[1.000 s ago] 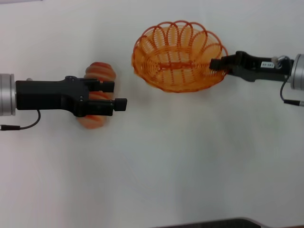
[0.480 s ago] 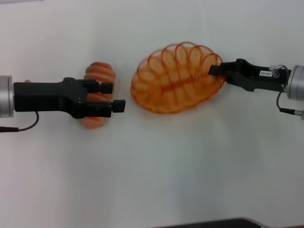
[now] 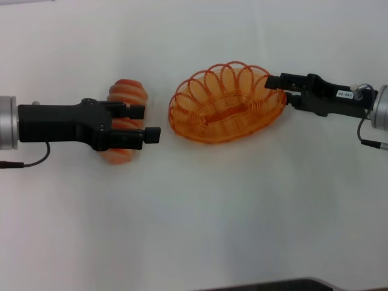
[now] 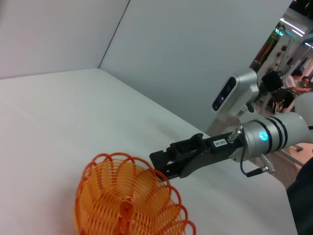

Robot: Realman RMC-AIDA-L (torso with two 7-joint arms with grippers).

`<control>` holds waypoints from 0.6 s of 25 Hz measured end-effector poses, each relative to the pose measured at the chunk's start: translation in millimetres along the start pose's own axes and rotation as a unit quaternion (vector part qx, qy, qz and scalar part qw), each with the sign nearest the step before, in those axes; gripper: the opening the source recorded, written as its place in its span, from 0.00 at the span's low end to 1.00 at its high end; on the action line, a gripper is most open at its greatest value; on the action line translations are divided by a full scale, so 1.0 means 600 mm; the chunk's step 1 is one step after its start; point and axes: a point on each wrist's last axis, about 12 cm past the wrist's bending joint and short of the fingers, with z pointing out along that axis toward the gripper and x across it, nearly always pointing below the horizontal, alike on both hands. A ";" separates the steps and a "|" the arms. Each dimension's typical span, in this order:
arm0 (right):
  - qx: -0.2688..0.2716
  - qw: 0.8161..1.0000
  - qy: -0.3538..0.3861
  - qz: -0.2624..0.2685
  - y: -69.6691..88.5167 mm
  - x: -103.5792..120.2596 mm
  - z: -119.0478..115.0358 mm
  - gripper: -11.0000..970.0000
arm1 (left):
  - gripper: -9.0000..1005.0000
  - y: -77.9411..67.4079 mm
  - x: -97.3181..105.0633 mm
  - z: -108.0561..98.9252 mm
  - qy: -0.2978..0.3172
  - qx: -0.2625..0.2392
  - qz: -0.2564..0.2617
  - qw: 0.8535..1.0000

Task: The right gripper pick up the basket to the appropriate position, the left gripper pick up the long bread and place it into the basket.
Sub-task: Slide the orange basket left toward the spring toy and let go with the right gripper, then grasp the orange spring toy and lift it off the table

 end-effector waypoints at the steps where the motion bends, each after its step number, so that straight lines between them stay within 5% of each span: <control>1: -0.001 1.000 0.000 0.000 -0.001 0.001 -0.002 0.55 | 0.82 0.000 0.000 0.000 0.000 0.000 0.000 1.000; 9: -0.003 0.996 -0.082 -0.034 -0.017 -0.020 -0.057 0.75 | 0.82 0.001 -0.004 0.000 0.000 0.000 0.001 1.000; 15: -0.123 0.958 -0.168 -0.199 0.027 -0.032 -0.110 0.75 | 0.82 0.001 -0.005 0.000 0.000 -0.001 0.002 1.000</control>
